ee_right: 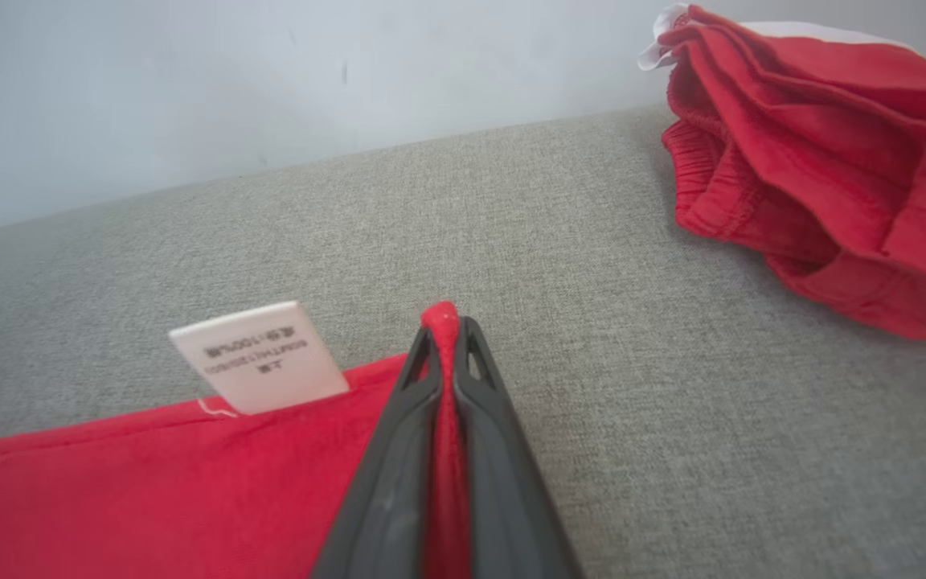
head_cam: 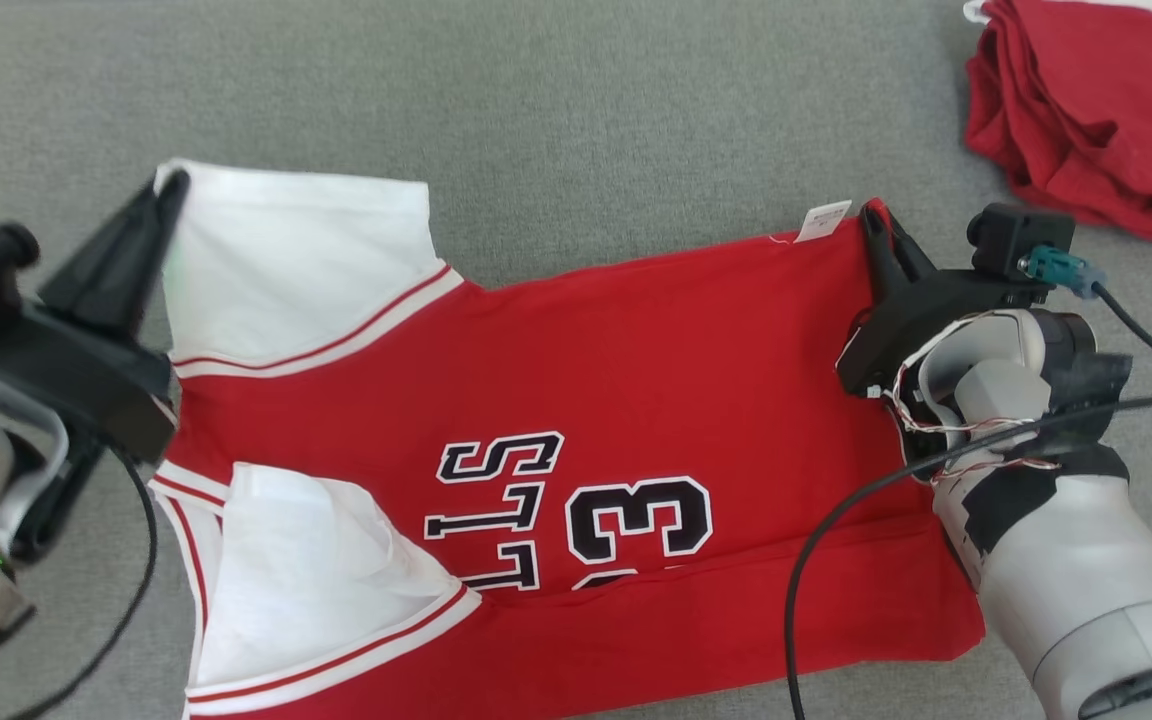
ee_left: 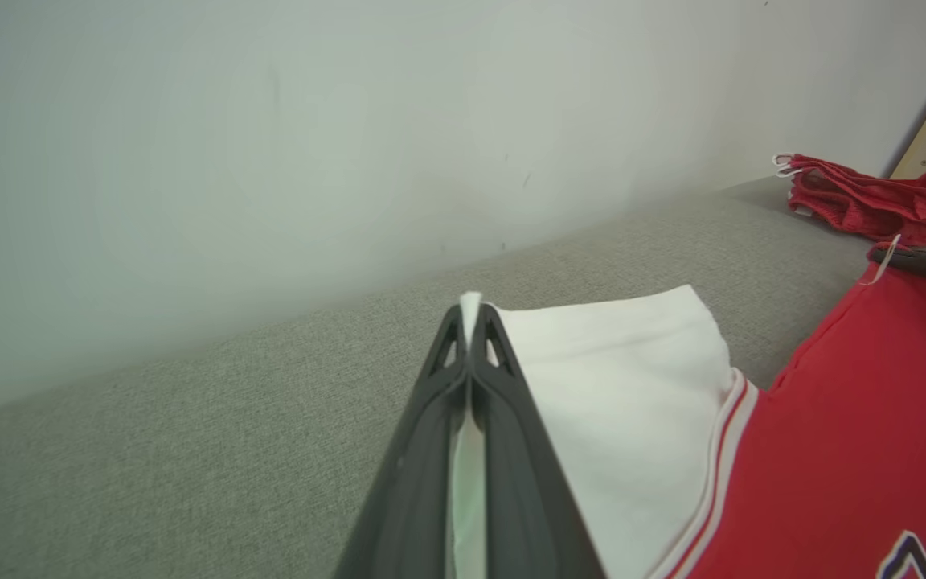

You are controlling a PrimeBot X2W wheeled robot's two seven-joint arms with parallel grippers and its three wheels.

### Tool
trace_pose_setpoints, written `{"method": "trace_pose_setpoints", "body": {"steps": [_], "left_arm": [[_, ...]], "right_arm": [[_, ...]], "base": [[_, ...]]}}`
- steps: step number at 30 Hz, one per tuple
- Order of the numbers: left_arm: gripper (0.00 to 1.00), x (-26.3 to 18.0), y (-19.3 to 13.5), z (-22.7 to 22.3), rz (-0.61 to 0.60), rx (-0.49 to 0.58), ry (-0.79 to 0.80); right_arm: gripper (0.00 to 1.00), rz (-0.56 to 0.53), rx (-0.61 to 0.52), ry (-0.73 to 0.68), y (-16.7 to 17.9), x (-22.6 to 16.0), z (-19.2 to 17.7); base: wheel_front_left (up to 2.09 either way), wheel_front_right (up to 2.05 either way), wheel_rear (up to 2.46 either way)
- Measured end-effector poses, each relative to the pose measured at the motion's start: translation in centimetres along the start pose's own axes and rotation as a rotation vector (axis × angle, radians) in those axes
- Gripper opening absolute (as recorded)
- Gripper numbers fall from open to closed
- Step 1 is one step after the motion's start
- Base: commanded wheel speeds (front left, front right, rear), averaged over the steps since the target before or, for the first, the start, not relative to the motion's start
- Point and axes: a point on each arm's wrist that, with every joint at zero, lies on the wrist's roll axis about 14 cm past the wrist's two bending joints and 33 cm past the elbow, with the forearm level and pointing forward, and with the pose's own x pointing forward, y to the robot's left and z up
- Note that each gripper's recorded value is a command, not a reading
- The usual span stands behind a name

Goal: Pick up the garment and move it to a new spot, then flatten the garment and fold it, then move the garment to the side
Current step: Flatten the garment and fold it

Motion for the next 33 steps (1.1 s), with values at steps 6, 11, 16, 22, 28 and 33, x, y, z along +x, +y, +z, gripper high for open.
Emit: {"method": "trace_pose_setpoints", "body": {"steps": [6, 11, 16, 22, 28, 33], "left_arm": [[0.0, -2.1, -0.8, 1.2, 0.021, -0.004, -0.055], [0.0, -4.5, -1.8, 1.5, 0.046, -0.004, -0.081], [0.0, -7.0, -3.2, 0.8, 0.066, -0.014, -0.074], [0.0, -8.9, -4.1, 0.9, 0.114, -0.035, -0.092], [0.0, -10.9, -5.4, 0.7, 0.156, -0.08, -0.109], [0.0, -12.5, -6.4, -0.4, 0.178, -0.116, -0.09]], "right_arm": [[0.0, 0.034, 0.007, -0.05, 0.9, -1.8, 0.4], [0.0, 0.079, 0.004, -0.129, 1.8, -3.7, 1.7], [0.0, 0.121, 0.01, -0.156, 2.9, -6.1, 1.1], [0.0, 0.159, 0.025, -0.161, 4.2, -8.0, 0.1], [0.0, 0.187, 0.036, -0.161, 5.1, -9.9, -0.7], [0.0, 0.198, 0.035, -0.151, 5.1, -11.3, -1.6]], "base": [[0.0, 0.0, 0.0], [0.0, 0.0, 0.0], [0.0, 0.0, 0.0], [0.0, 0.0, 0.0], [0.0, 0.0, 0.0], [0.0, 0.0, 0.0]]}}
